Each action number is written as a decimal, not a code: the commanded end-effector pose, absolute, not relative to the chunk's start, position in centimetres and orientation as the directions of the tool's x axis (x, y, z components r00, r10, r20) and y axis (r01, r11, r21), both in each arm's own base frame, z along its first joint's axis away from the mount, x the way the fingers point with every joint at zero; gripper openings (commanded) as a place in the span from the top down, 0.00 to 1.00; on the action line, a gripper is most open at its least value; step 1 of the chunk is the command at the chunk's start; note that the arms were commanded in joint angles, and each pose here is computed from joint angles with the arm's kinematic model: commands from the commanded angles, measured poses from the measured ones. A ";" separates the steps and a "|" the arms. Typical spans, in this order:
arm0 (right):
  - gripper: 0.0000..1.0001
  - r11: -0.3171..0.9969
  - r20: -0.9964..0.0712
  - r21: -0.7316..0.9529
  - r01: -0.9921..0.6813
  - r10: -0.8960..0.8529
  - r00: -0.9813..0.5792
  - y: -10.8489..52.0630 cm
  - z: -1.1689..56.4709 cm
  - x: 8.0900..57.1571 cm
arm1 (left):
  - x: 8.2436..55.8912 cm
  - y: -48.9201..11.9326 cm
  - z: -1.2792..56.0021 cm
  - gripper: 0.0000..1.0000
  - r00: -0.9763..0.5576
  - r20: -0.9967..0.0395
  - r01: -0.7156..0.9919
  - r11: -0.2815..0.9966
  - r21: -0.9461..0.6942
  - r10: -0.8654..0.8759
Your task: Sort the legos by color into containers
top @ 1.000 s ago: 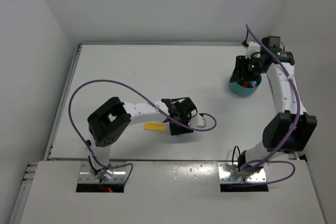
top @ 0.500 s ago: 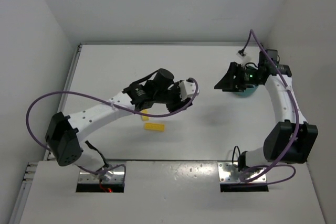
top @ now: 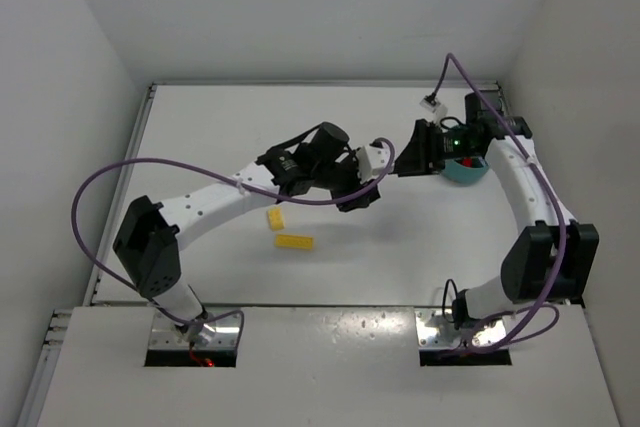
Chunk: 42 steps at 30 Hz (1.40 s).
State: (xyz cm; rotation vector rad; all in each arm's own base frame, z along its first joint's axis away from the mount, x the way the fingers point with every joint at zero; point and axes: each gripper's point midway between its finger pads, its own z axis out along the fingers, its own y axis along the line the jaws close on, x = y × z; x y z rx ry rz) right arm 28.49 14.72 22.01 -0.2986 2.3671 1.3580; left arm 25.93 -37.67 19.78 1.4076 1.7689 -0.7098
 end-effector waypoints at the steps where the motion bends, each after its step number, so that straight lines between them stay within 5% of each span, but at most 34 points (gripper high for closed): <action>1: 0.39 0.497 -0.458 0.759 -0.420 -0.050 -0.887 15.9 21.8 28.2 | 27.1 -38.5 22.7 0.77 -0.090 -0.864 0.965 0.259 0.049 0.496; 10: 0.40 0.497 -0.421 0.759 -0.420 -0.117 -0.900 17.5 20.0 27.5 | 27.9 -39.0 23.5 0.77 -0.090 -0.870 0.958 0.280 0.057 0.484; 34: 0.90 0.518 -0.474 0.703 -0.487 -0.169 -0.864 18.3 19.9 28.6 | 27.5 -39.2 22.9 0.77 -0.099 -0.866 0.966 0.256 0.034 0.491; 37: 0.97 0.554 -0.501 0.661 -0.506 -0.176 -0.847 17.8 20.0 29.5 | 26.9 -39.0 22.8 0.68 -0.086 -0.863 0.972 0.231 0.036 0.497; 38: 0.97 0.578 -0.514 0.636 -0.511 -0.177 -0.839 17.5 20.1 30.0 | 26.8 -38.9 22.4 0.54 -0.092 -0.859 0.973 0.230 0.031 0.503; 42: 0.98 0.661 -0.568 0.541 -0.520 -0.169 -0.806 15.9 20.9 32.3 | 26.8 -38.4 23.3 0.26 -0.071 -0.866 0.970 0.237 0.056 0.495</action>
